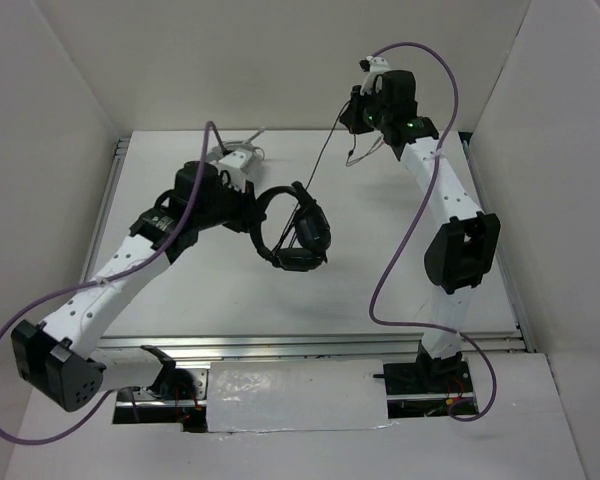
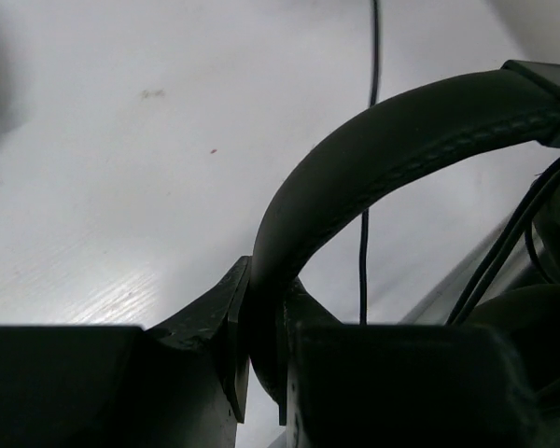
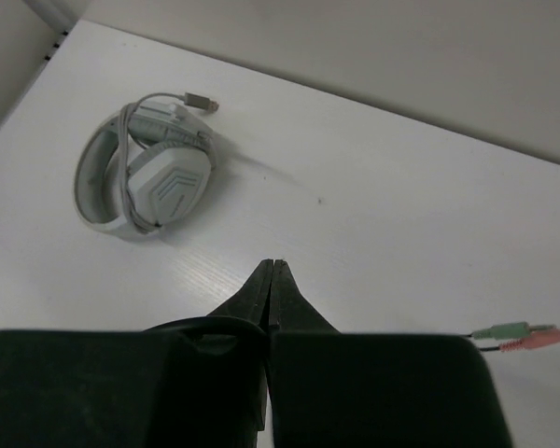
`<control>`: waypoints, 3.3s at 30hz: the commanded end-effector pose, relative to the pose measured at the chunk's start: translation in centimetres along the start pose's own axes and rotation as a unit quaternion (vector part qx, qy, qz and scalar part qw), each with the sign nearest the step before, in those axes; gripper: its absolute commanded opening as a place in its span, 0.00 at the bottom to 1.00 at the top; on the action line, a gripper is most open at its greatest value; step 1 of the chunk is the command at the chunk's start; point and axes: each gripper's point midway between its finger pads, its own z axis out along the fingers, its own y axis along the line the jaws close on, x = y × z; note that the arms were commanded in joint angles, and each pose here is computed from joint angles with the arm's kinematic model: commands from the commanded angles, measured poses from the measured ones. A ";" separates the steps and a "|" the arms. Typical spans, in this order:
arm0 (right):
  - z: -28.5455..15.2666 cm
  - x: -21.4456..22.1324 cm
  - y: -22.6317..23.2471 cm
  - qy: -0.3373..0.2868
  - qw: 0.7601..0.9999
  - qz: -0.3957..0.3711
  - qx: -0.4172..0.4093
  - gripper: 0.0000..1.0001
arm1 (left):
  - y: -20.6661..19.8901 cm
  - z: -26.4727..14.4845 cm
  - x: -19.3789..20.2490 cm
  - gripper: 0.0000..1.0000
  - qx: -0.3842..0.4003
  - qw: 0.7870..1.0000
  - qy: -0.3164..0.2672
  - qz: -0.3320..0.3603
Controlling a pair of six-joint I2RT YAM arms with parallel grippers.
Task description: Wrap the headphones
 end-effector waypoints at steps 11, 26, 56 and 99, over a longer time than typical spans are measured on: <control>-9.3 -3.5 6.2 0.024 0.993 -0.102 0.063 0.00 | 10.8 7.0 6.4 0.00 -0.251 0.960 0.120 -0.018; -12.2 1.1 18.0 0.099 0.985 -0.120 -0.079 0.01 | 21.1 9.3 5.6 0.00 -0.370 0.901 0.120 -0.191; -1.4 15.2 26.5 -0.069 0.986 -0.140 -0.052 0.27 | 11.2 -2.5 -17.4 0.00 -0.176 0.941 -0.151 -0.248; -0.6 19.1 20.7 -0.055 0.997 -0.006 -0.058 0.00 | 4.3 -11.0 -23.1 0.00 -0.102 0.950 -0.228 -0.188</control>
